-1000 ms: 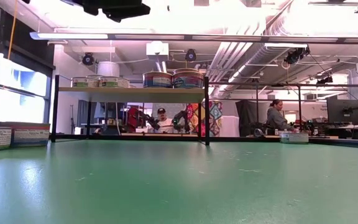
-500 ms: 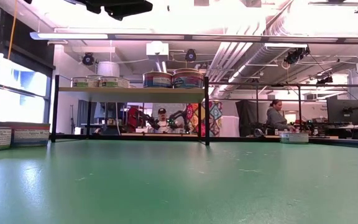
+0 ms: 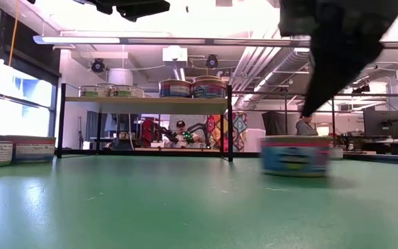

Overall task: Stack canned seafood by type on shelf
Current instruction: Stack the blue-pink tuna can on top of the other blue-pink tuna can on the shelf

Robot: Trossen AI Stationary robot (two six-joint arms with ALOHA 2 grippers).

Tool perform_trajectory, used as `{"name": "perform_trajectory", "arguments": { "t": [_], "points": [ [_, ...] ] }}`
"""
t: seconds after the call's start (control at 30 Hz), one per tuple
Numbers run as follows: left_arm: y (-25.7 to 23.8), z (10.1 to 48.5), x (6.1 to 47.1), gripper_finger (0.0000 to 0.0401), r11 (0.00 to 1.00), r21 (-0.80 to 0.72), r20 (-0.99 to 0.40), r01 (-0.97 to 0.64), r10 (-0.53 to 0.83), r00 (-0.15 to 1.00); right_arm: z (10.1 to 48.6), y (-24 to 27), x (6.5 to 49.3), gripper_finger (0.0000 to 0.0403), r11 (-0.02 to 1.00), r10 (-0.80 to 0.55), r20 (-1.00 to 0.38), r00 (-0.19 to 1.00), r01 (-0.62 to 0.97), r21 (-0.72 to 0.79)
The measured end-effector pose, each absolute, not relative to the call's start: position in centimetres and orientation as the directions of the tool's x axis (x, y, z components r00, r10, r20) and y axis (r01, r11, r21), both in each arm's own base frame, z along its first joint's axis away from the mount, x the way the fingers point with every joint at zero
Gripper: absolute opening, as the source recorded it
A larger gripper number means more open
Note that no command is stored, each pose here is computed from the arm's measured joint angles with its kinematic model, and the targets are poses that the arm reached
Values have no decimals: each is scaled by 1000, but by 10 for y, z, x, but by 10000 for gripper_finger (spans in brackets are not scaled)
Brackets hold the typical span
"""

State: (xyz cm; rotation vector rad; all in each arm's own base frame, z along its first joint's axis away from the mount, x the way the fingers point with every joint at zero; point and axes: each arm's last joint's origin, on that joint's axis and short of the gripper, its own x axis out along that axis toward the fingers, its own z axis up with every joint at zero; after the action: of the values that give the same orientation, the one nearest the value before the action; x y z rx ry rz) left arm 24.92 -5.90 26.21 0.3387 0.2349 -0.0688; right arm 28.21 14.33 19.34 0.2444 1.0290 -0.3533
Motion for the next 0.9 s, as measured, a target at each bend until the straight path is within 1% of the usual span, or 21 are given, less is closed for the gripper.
{"name": "perform_trajectory", "arguments": {
  "t": [0.17, 0.37, 0.47, 0.53, 0.63, 0.73, 0.8, 0.9],
  "points": [
    [-64, 262, 248, 200, 941, 314, -240, 124, -48, 970, 196, 158, 276, 0, 931, -145, -853, 501, 361, 53],
    [-72, 260, 247, 200, 939, 307, -246, 156, -80, 966, 187, 191, 243, 0, 894, -276, -749, 603, 447, 30],
    [-77, 254, 253, 200, 946, 282, -251, 162, -90, 964, 182, 202, 226, 1, 862, -324, -692, 645, 503, 65],
    [-79, 247, 261, 200, 951, 251, -253, 183, -119, 960, 177, 205, 218, 9, 845, -327, -685, 650, 526, 95],
    [-83, 229, 280, 200, 943, 227, -239, 242, -187, 953, 165, 203, 213, 43, 831, -317, -705, 634, 544, 116],
    [-83, 209, 303, 200, 950, 188, -220, 248, -205, 954, 151, 198, 213, 94, 846, -320, -713, 623, 527, 81],
    [-83, 198, 321, 200, 955, 165, -251, 248, -202, 947, 145, 195, 217, 128, 852, -321, -709, 627, 519, 74],
    [-84, 182, 346, 200, 954, 160, -314, 252, -193, 930, 142, 191, 225, 167, 860, -322, -704, 633, 506, 62]
  ]
}}
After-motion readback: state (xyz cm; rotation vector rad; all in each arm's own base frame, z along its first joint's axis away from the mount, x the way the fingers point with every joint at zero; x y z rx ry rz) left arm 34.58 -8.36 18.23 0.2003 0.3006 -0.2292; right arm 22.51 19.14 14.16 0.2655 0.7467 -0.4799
